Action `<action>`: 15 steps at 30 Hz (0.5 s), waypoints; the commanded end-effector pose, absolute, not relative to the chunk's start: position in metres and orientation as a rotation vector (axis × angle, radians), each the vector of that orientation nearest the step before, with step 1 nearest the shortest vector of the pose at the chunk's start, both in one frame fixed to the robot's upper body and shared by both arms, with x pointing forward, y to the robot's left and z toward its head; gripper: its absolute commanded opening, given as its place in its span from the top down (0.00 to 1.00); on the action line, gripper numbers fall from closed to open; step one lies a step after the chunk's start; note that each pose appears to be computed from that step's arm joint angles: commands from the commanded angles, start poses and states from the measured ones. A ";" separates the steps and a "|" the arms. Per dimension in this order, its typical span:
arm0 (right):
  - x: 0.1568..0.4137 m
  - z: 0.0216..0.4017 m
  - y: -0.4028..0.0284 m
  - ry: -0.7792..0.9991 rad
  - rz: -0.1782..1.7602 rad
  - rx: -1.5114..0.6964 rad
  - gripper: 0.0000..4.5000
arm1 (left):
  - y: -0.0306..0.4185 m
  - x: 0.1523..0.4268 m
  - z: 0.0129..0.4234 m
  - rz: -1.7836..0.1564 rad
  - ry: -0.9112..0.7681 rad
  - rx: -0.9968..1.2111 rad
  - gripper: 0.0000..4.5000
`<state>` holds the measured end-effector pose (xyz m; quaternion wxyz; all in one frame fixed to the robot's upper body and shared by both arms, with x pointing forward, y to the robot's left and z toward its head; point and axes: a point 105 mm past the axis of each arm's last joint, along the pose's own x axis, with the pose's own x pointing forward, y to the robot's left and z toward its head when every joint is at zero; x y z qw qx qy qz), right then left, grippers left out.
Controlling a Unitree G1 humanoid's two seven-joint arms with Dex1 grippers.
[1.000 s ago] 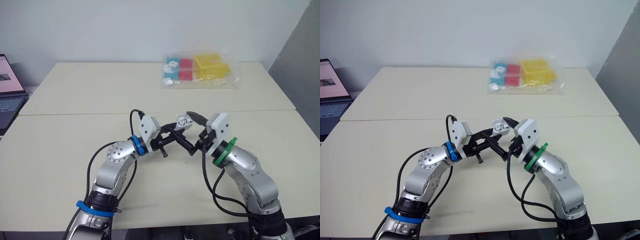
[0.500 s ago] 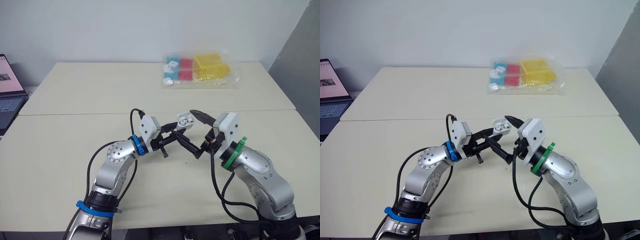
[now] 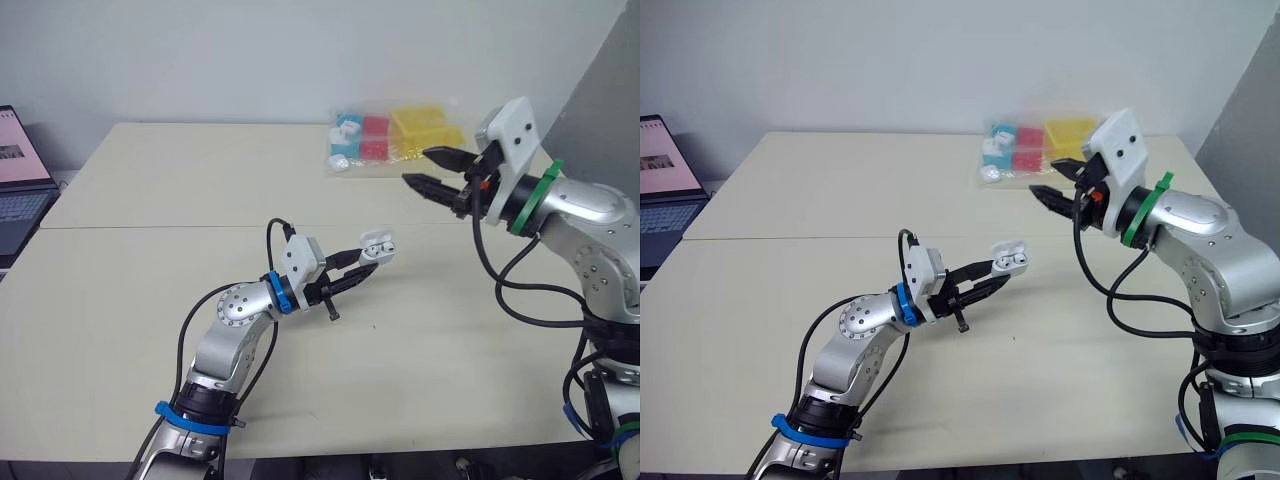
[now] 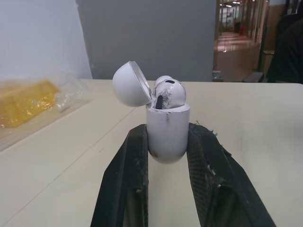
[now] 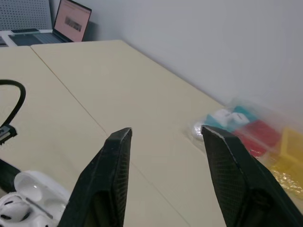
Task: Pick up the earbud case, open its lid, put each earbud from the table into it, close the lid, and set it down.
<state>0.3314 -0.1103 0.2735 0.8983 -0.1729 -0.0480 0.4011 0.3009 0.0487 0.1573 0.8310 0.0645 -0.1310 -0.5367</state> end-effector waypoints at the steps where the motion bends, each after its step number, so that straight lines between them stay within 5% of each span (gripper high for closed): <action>1: 0.337 0.260 -0.095 0.053 0.975 -0.399 0.64 | 0.045 0.293 0.170 -1.169 -0.348 0.152 0.83; 6: 0.337 0.248 -0.084 0.142 1.099 -0.422 0.99 | 0.043 0.291 0.170 -1.179 -0.354 0.154 0.83; 15: 0.313 0.241 -0.076 0.229 1.284 -0.418 1.00 | 0.044 0.291 0.168 -1.178 -0.351 0.159 0.83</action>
